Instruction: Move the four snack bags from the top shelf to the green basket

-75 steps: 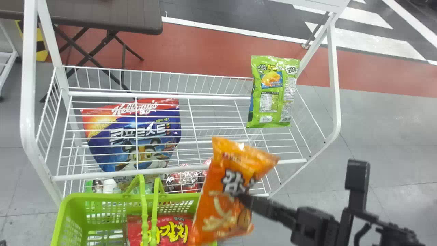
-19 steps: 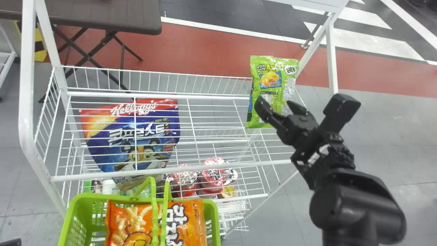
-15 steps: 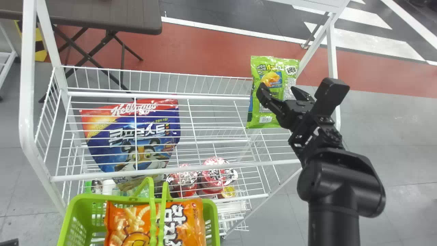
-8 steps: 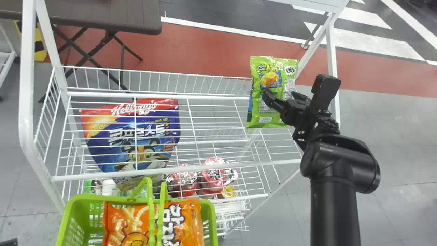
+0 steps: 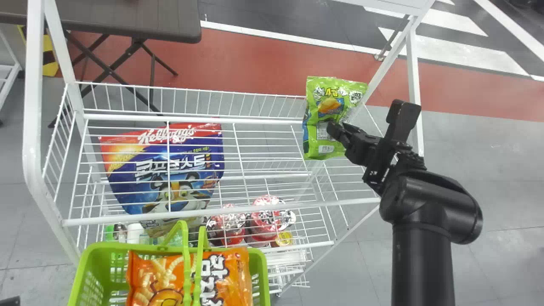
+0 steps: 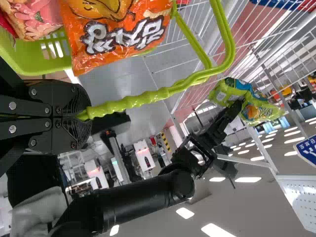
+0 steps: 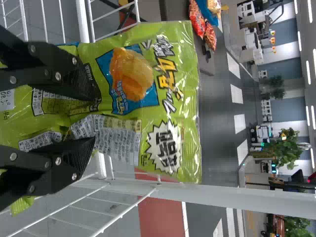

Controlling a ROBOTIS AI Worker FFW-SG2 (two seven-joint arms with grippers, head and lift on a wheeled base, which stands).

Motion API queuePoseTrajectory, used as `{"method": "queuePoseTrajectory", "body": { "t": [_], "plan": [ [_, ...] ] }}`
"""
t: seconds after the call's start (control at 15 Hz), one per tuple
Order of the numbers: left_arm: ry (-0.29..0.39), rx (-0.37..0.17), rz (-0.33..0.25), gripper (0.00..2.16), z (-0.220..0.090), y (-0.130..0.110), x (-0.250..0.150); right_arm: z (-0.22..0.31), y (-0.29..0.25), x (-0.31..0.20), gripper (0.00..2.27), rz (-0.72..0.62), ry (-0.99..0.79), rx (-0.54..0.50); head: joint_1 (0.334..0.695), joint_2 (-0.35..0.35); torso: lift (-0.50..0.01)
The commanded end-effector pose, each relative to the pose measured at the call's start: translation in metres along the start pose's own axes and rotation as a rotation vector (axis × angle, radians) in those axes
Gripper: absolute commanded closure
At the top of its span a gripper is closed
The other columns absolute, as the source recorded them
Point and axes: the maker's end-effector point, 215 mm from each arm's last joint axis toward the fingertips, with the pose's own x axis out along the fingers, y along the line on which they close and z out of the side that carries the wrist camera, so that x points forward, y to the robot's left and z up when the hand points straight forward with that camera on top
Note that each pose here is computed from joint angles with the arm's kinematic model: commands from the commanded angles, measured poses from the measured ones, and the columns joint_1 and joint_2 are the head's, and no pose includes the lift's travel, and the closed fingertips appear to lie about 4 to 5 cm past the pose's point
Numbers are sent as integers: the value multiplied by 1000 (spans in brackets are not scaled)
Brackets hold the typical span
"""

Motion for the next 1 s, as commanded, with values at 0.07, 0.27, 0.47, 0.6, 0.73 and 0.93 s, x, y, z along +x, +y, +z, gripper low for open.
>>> {"method": "queuePoseTrajectory", "body": {
  "t": [0.07, 0.27, 0.47, 0.6, 0.73, 0.93],
  "plan": [
    [-2, 0, 4, 1133, 1, 2, 2, 7, 36, -45, 2216, 79, 3, 88, 695, -350, 0],
    [-5, 2, 5, 1133, 2, 1, 2, 6, 79, -108, 2216, 152, 55, 135, 695, -350, 0],
    [-3, 3, 4, 1133, 1, 0, 3, -17, 111, -177, 2216, 235, 181, 206, 695, -350, 0],
    [-2, 3, 3, 1133, 1, 0, 4, -23, 117, -212, 2216, 263, 216, 216, 695, -350, 0],
    [-2, 1, 3, 1133, 0, 0, 5, -52, 125, -253, 2216, 321, 333, 289, 695, -350, 0],
    [-6, 3, 2, 1133, 2, -1, 4, -63, 126, -277, 2216, 365, 355, 335, 695, -350, 0]
  ]
}}
